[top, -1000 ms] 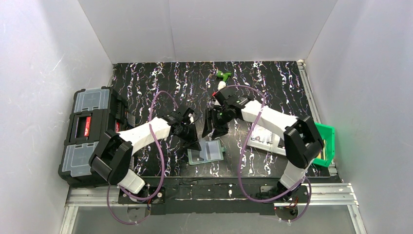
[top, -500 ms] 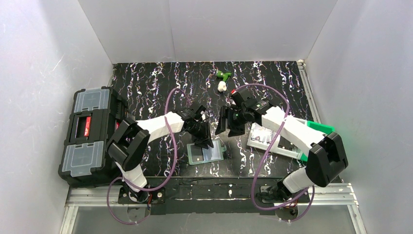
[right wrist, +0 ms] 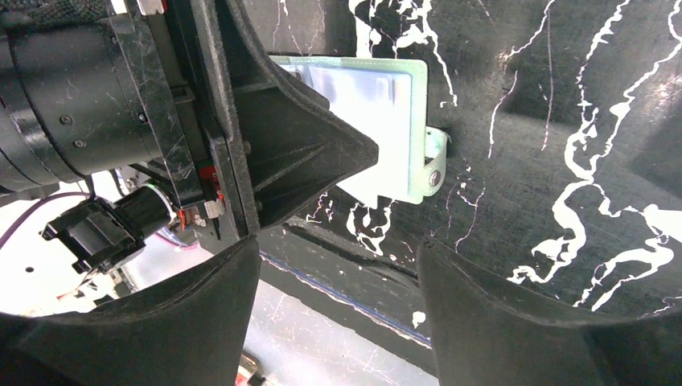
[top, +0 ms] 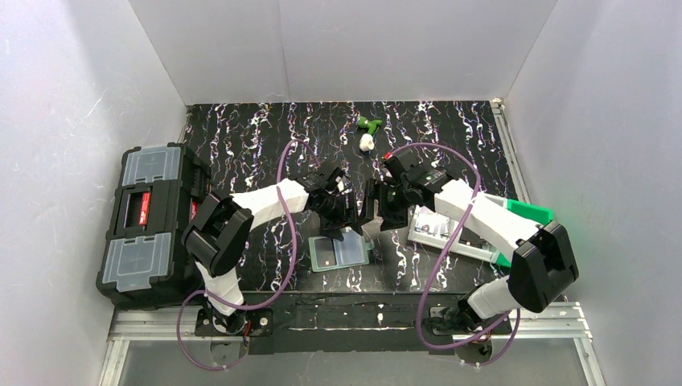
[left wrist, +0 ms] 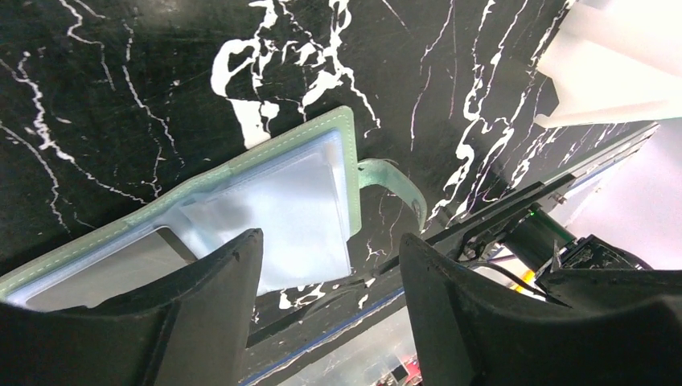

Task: Take the credit cards out of the card holder
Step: Remove the credit card from the card holder.

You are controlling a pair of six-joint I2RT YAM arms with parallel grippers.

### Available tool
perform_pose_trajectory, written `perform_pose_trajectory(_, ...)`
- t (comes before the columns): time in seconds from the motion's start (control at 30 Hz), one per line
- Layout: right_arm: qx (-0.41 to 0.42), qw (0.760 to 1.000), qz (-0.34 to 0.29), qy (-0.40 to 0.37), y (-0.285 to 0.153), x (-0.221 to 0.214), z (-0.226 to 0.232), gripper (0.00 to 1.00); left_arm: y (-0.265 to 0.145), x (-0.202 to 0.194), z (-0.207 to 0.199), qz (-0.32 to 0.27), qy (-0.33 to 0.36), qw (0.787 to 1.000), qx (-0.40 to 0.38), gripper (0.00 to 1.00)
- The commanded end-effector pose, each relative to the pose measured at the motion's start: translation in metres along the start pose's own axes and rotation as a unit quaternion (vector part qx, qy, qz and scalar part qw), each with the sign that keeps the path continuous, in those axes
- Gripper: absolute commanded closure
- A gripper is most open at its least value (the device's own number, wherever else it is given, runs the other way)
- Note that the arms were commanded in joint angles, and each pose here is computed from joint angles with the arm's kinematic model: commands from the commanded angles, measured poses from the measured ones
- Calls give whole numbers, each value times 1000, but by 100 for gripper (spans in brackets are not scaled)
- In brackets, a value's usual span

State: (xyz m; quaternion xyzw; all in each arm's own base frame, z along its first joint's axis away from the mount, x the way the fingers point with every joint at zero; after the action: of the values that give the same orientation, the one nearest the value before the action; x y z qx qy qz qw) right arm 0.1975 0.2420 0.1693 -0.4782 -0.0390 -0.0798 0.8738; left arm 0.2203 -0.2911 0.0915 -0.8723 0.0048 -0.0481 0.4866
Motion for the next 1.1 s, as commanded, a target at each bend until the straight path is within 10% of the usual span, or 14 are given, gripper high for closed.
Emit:
perform_pose_trajectory(0.0,31,999,0,-11,-2,0,16,23,-25,7,-3,-23,10,1000,-3,38)
perform_pose_trajectory(0.33,94,992,76,-26,28,-15,47,42,-64,-6,45,-47,-16,995,92,54)
perform_pose_trajectory(0.73,100,981,164,-14,87,-26,56,60,-58,-34,81,-20,-39,993,114,99)
perform_pose_trajectory(1.07,65,982,177,-5,118,-29,35,63,-37,-38,98,0,-43,990,132,100)
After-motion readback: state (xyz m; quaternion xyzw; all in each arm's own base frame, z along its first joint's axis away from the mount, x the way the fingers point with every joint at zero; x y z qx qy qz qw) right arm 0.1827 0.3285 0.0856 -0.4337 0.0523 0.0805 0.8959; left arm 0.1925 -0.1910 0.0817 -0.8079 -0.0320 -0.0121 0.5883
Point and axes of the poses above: each gripper's point midway between its finger pads, its own y axis out along the fingers, its own z axis along the line the jaws close on, x = y × z, the point moved 4 cm from there along -y, back along the fingers, and after that the axes turned 5 degrees about y, right-handed, at the moved point
